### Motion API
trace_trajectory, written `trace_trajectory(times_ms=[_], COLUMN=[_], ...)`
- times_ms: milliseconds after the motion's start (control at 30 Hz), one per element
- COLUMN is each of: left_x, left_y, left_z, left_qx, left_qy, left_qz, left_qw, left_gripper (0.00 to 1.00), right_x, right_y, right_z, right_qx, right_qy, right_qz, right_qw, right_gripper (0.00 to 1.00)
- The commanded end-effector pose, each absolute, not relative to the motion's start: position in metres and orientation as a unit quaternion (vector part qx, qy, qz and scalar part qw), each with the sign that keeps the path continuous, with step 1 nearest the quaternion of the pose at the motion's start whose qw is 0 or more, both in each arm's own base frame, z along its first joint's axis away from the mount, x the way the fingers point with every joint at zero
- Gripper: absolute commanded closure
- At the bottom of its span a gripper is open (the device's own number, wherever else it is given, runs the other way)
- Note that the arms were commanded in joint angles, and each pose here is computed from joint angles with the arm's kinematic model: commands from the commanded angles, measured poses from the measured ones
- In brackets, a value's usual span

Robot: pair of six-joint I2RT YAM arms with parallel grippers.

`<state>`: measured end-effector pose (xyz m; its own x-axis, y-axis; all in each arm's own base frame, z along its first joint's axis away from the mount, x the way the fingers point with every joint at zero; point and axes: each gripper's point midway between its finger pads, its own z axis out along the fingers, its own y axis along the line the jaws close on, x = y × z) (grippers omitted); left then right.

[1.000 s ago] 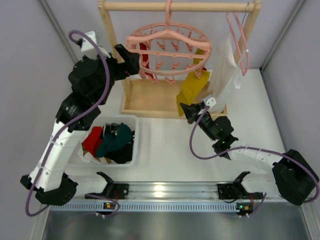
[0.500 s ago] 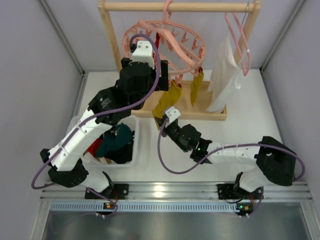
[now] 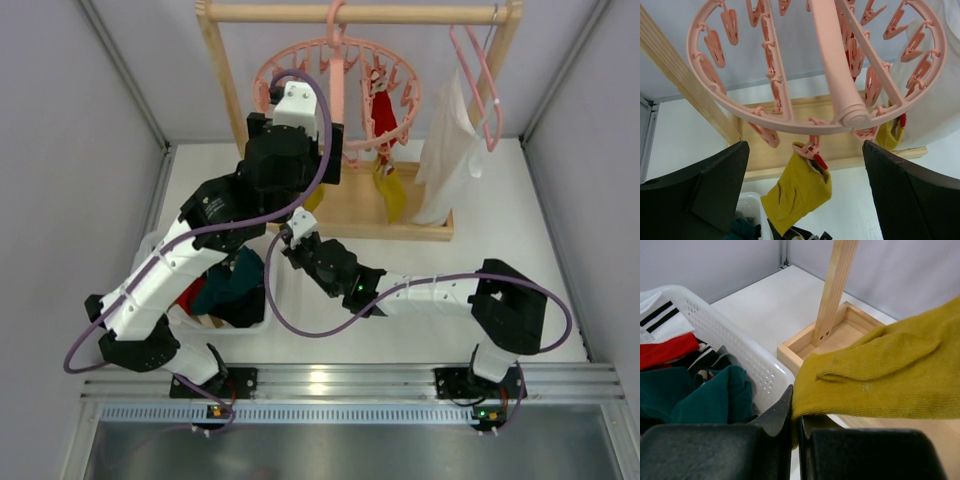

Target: Remove the socks clipped to the hanger

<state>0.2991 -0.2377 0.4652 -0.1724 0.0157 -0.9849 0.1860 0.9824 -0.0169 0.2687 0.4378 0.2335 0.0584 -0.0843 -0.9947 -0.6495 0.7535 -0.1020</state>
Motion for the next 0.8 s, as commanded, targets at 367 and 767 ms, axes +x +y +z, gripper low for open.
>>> trace_trajectory(times_ms=[367,767], left_x=[0.307,0.317], left_y=[-0.216,-0.192], left_z=[0.452,0.434], left_qx=[0.017,-0.029], left_qy=[0.766,0.78], left_qz=[0.002,-0.03], left_qw=[0.643,0.625], left_gripper=[0.05,0.16], right_x=[0.265,0.261], right_y=[0.454,0.459], right_z=[0.244,0.241], right_qx=[-0.281,-0.286], right_qy=[0.655,0.656], right_qz=[0.221,0.235], right_qw=[0.666,0.658], right_gripper=[1.0,1.0])
